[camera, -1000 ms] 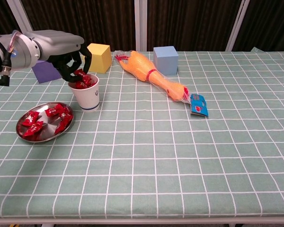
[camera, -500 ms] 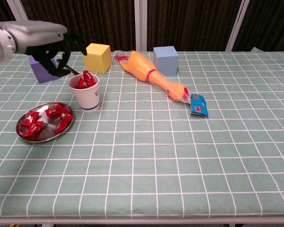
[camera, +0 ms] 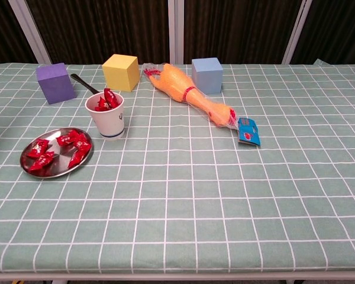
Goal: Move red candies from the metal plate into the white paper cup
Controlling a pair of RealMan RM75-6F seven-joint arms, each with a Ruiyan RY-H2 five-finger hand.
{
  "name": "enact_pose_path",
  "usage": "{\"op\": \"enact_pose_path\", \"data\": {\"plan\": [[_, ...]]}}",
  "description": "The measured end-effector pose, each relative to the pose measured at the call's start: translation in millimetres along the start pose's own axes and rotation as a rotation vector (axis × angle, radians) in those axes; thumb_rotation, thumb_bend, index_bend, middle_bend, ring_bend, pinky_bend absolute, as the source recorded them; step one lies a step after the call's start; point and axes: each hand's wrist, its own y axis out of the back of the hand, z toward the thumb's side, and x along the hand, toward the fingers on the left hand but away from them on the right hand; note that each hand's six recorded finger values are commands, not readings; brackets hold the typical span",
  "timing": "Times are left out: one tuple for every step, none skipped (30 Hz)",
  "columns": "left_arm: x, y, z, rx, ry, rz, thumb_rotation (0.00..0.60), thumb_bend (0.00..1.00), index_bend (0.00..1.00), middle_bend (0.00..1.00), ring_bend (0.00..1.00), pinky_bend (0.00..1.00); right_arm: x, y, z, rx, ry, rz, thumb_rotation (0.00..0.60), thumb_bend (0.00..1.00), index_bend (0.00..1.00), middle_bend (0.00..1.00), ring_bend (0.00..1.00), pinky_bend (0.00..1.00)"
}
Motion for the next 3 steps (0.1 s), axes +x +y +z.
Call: {"op": "enact_pose_path", "data": {"plan": [[-8.8,-1.0,-10.2,0.010,0.017,0.000,0.586,0.18,0.29,0.30,0.25,0.34,0.1,-0.6,0.7,-0.010,0.003,0.004,0.600,0.22,0.09,0.11,0.00,0.15],[-17.6,-1.7,-19.7,0.021,0.034,0.000,0.568,0.18,0.29,0.29,0.24,0.32,0.2,-1.0,1.5,-0.018,0.007,0.006,0.600,0.22,0.09,0.11,0.00,0.15],[-29.0,-2.1,-31.1,0.035,0.056,-0.002,0.552,0.18,0.29,0.28,0.23,0.32,0.3,-1.4,2.5,-0.027,0.012,0.008,0.600,0.22,0.09,0.11,0.00,0.15]]}}
